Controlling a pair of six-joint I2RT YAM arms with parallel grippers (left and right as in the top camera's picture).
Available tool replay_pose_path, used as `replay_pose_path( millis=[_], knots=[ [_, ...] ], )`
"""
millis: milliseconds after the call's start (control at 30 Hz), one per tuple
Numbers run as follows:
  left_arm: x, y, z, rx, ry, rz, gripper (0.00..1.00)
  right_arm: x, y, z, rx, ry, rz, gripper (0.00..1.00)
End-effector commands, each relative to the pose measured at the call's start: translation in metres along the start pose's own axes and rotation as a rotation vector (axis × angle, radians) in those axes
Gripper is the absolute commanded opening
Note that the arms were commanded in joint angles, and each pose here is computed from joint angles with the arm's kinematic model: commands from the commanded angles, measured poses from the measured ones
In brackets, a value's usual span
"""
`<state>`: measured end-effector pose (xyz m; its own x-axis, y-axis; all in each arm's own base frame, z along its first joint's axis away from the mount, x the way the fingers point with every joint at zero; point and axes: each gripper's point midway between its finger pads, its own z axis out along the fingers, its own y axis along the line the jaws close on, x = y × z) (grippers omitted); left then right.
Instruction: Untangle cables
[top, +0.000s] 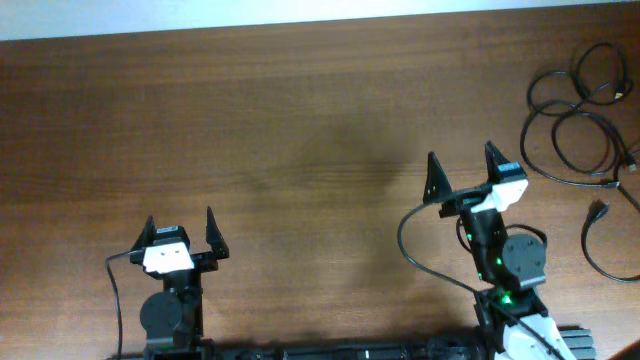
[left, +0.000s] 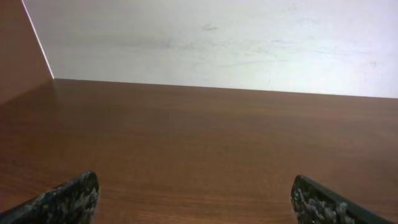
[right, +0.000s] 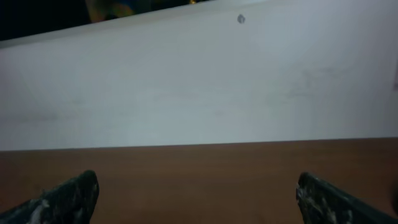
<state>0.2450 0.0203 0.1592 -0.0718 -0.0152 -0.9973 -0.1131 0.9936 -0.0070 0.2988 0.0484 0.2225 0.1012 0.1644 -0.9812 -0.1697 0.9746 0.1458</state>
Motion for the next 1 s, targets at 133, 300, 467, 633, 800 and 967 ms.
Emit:
replay_pose_path(
  millis=[133,300,467,633,800,967],
  knots=[
    [0.001,-0.001,0.000,0.010,-0.001,0.019,0.99,0.033,-0.016,-0.028,0.071,0.085,-0.020,0.99],
    [0.001,-0.001,0.000,0.009,-0.001,0.019,0.99,0.063,-0.029,-0.047,0.119,0.223,-0.028,0.99],
    [0.001,-0.001,0.000,0.009,-0.001,0.019,0.99,0.076,-0.039,-0.066,0.162,0.284,-0.029,0.99],
    [0.001,-0.001,0.000,0.009,-0.001,0.019,0.99,0.053,-0.039,-0.066,0.160,0.184,-0.075,0.99],
    [0.001,-0.001,0.000,0.009,-0.001,0.019,0.99,0.052,-0.047,-0.067,0.188,0.184,-0.080,0.99],
    [0.001,-0.001,0.000,0.009,-0.001,0.019,0.99,0.052,-0.055,-0.069,0.210,0.189,-0.120,0.99]
  ],
)
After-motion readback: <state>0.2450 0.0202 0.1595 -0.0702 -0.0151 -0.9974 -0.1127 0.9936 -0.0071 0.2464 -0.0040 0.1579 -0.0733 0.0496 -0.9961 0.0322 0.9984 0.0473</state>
